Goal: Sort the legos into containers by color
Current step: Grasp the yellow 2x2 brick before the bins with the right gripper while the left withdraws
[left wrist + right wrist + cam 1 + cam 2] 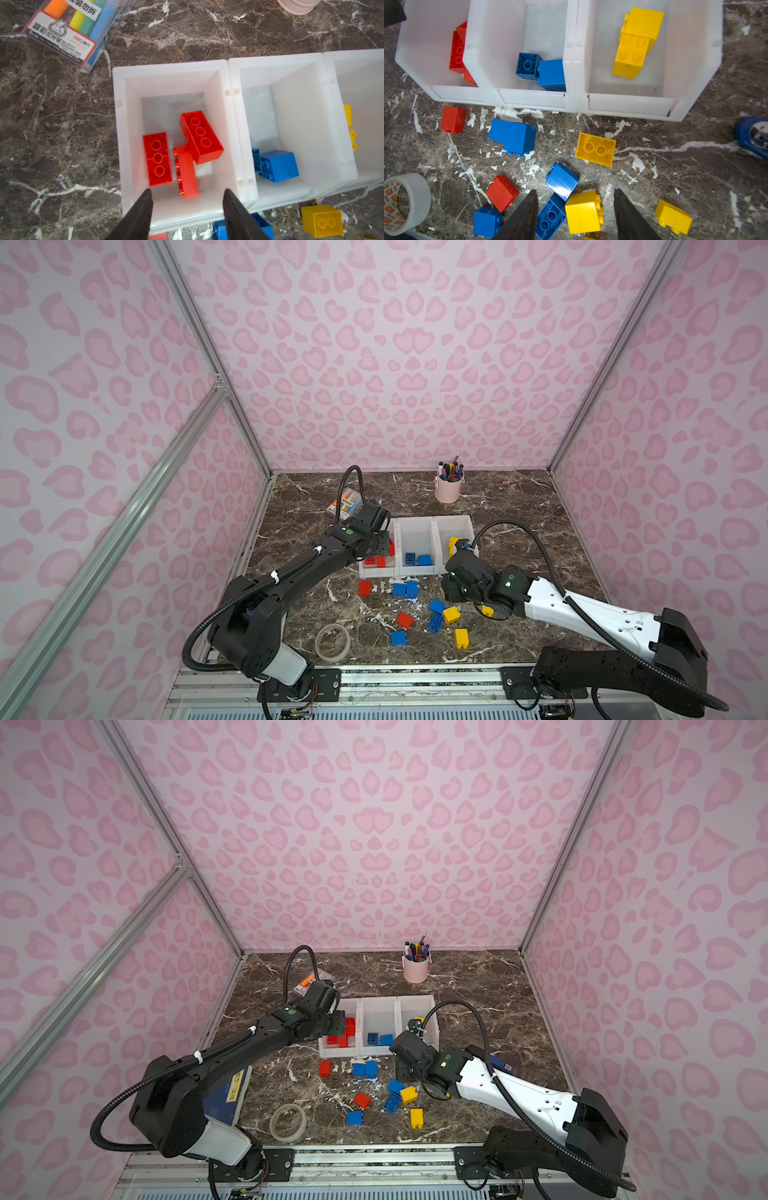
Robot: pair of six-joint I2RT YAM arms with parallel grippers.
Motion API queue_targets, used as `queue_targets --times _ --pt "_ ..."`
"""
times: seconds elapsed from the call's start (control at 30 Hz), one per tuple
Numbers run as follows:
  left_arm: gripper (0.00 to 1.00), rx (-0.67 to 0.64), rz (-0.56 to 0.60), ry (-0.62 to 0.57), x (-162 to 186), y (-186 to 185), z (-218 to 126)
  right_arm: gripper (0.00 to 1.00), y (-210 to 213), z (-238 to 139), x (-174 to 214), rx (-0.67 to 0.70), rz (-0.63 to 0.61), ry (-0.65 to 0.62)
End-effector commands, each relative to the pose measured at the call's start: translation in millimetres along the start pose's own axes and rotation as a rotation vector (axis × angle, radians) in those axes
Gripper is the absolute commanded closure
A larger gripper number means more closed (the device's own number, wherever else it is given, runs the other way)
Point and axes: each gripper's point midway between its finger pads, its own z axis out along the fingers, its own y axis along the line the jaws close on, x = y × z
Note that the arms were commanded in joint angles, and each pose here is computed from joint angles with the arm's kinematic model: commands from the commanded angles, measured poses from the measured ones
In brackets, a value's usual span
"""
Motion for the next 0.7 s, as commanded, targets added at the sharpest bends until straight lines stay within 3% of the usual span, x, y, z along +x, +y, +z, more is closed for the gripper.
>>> queue_targets --times 0.0,0.47,0.67 --pt "0.42 0.024 -0.052 -0.024 3.3 2.2 -9.4 0.41 -4.2 3.3 3.8 0.021 -0.002 0.005" --pt "0.41 0.05 -0.156 -0.049 48.6 27.5 -31.4 0.39 -15.5 22.5 16.3 0.081 -0.002 0.022" --pt "0.4 0.069 -0.173 -0.072 53.7 30.7 -40.0 0.33 -13.7 36.9 16.0 0.097 -0.003 0.035"
